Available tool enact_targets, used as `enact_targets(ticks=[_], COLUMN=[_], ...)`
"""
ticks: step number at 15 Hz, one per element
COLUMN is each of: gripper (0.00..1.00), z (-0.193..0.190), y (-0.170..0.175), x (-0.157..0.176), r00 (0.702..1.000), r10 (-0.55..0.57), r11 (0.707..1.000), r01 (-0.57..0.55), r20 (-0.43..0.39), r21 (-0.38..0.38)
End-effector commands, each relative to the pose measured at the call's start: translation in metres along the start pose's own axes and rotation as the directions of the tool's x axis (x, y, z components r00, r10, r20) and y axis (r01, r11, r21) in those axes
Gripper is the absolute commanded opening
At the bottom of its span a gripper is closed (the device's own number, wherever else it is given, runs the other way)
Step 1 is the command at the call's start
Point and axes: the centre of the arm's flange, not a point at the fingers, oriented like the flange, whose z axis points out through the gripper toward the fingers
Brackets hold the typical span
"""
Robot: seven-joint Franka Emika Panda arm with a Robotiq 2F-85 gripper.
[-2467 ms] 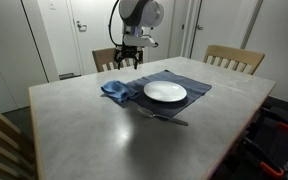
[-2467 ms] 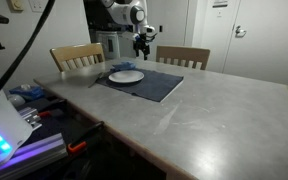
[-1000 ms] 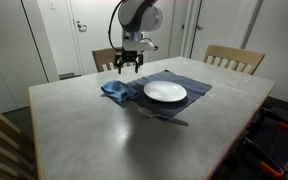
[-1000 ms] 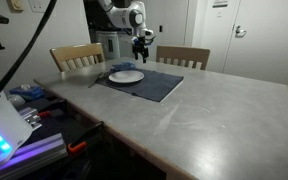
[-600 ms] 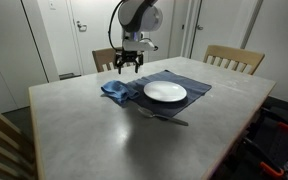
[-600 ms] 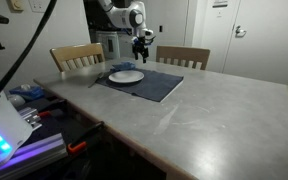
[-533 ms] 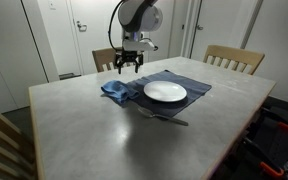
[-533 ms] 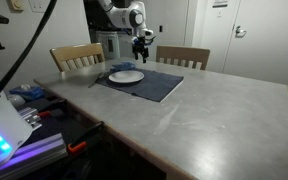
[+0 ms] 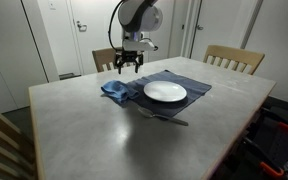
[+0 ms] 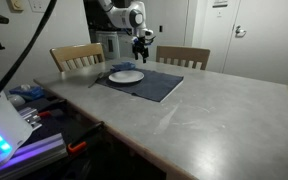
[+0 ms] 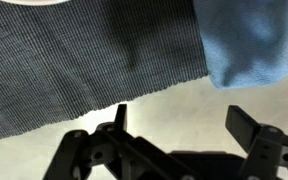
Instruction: Wipe the plate with the blue cloth
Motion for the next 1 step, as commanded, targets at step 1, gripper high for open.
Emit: enact_targets(ticks=[1], gripper=[1.0], z=[-0.0001], y=[-0.0029], x=[-0.0048], r00=[1.0], r10=[-0.003], r11=[1.0], r01=[0.003], r20=[-0.001], r21=[-0.003])
